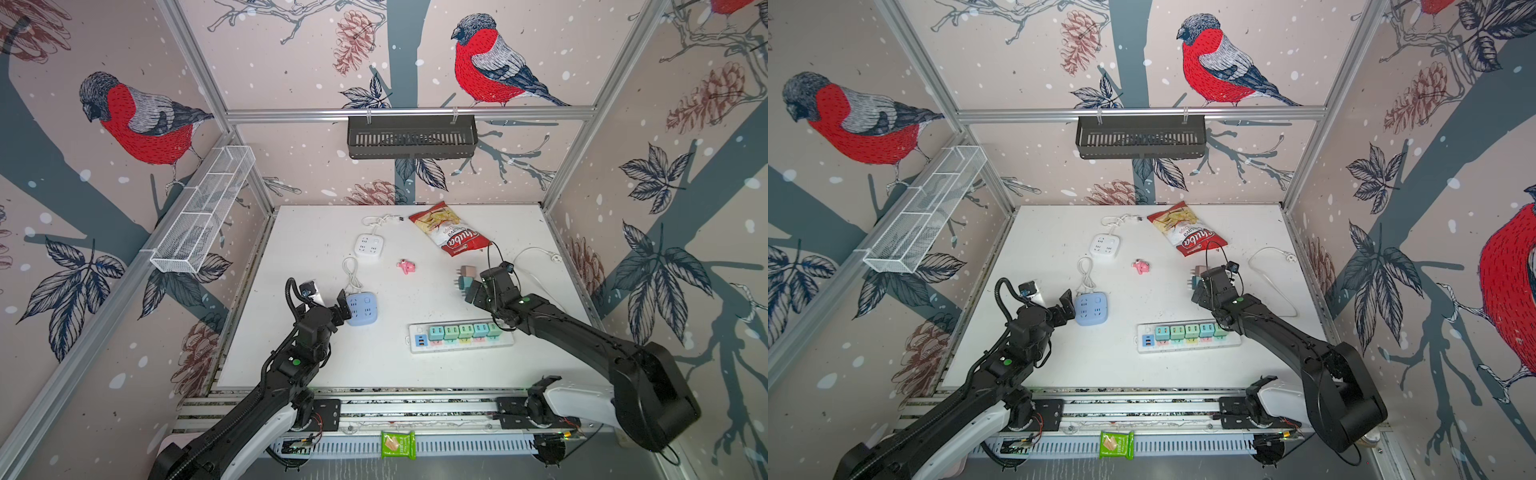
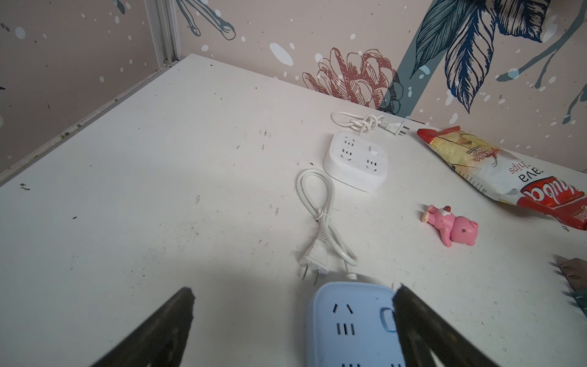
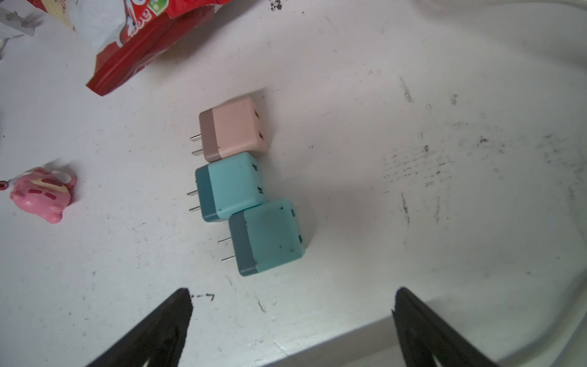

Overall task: Insert the plug
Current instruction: 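Lower the right gripper over the nearest teal adapter and align with it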

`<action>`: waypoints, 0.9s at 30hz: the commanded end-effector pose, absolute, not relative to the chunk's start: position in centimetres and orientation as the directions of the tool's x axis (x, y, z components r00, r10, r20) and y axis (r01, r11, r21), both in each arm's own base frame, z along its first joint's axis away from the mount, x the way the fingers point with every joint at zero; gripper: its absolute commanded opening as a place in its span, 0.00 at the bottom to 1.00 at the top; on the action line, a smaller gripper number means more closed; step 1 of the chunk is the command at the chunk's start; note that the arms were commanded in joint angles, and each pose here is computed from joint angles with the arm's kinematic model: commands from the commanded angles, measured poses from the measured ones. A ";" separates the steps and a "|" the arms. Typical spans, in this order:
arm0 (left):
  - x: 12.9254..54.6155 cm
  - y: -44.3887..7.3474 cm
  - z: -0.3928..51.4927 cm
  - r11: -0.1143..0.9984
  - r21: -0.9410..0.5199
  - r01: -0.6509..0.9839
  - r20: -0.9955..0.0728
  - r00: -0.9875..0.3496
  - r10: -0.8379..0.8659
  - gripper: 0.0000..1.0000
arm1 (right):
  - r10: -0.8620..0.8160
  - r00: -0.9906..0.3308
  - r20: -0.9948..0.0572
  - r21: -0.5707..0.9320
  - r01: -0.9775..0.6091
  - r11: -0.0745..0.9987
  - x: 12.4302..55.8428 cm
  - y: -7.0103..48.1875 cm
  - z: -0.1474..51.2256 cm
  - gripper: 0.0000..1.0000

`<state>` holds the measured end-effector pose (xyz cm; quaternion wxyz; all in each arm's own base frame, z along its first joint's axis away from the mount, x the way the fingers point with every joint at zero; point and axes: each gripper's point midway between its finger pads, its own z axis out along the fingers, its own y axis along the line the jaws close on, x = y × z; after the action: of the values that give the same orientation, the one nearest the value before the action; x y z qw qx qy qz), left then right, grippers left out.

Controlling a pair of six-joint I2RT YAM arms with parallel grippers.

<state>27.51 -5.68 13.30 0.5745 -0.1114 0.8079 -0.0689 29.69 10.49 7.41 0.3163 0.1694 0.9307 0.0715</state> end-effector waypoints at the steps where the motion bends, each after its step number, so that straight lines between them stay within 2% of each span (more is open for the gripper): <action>1: 27.8 -5.4 14.2 0.961 -0.253 -0.114 -0.920 -0.279 -0.275 0.97 | 0.355 -0.753 -0.553 0.215 0.283 0.935 29.7 10.3 6.8 1.00; 18: 28.2 -5.5 13.8 0.964 -0.236 -0.123 -0.919 -0.295 -0.262 0.97 | 0.342 -0.772 -0.536 0.178 0.293 0.939 29.6 9.9 5.1 1.00; 27: 28.2 -5.6 13.7 0.965 -0.234 -0.119 -0.918 -0.300 -0.259 0.97 | 0.376 -0.787 -0.488 0.277 0.269 0.923 30.1 10.8 4.0 1.00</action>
<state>27.74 -5.71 12.45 0.5608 -0.1084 0.8189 -0.0565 29.29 9.49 3.73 0.2723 0.1838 0.9424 0.0634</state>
